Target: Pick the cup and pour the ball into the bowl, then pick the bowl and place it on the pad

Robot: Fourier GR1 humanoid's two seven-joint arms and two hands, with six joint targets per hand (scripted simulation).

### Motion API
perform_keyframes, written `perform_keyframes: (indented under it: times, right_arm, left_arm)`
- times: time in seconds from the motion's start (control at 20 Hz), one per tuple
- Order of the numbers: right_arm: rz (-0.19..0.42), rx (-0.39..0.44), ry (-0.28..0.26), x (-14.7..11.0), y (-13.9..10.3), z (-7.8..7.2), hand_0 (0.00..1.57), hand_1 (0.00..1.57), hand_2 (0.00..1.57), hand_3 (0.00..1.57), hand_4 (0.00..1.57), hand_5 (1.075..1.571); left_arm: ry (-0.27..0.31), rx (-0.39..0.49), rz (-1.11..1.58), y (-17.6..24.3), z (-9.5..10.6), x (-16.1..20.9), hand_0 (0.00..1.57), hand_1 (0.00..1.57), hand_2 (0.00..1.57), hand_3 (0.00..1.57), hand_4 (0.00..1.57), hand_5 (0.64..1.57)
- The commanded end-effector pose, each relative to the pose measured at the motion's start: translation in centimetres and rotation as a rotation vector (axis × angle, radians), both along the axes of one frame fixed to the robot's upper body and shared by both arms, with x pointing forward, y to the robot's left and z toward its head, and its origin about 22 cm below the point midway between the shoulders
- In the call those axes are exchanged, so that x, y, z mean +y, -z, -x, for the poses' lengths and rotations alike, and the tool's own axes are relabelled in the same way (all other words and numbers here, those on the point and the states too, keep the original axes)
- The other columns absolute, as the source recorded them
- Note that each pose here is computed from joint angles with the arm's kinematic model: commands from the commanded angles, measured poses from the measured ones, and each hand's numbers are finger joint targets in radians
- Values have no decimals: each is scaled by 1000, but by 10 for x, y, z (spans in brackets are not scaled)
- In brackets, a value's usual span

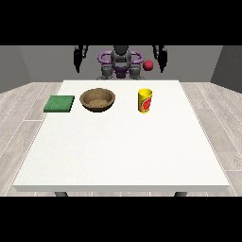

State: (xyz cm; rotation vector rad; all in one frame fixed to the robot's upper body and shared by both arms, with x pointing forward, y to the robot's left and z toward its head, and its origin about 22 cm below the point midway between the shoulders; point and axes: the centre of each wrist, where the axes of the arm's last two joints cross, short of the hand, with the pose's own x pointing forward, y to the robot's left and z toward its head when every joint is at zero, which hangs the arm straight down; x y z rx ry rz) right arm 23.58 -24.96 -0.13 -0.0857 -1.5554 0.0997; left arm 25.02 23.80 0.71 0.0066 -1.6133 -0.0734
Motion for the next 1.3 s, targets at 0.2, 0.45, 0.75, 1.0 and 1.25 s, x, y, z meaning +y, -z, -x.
perform_keyframes:
  times: [0.2,0.45,0.75,1.0,1.25]
  right_arm:
    - [49,-17,2,-11,-31,-3,0,0,0,305,1058,1571]
    - [-180,-23,-101,76,-80,-12,0,0,0,0,846,1570]
    - [-220,151,-51,140,-85,14,0,0,0,0,576,1568]
    - [-121,-111,-123,157,-141,-15,0,0,0,0,296,1569]
    - [-90,-268,-112,134,-150,-40,0,0,0,0,0,1569]
  left_arm:
    - [11,-27,-34,-32,-5,5,0,0,0,0,0,1535]
    - [39,56,251,-66,-19,-15,0,0,0,0,0,1537]
    - [49,157,291,-67,6,0,0,0,0,0,0,1544]
    - [100,-62,233,-83,-11,-19,0,0,0,0,0,1518]
    - [107,-300,198,-132,-45,6,0,0,0,0,0,1512]
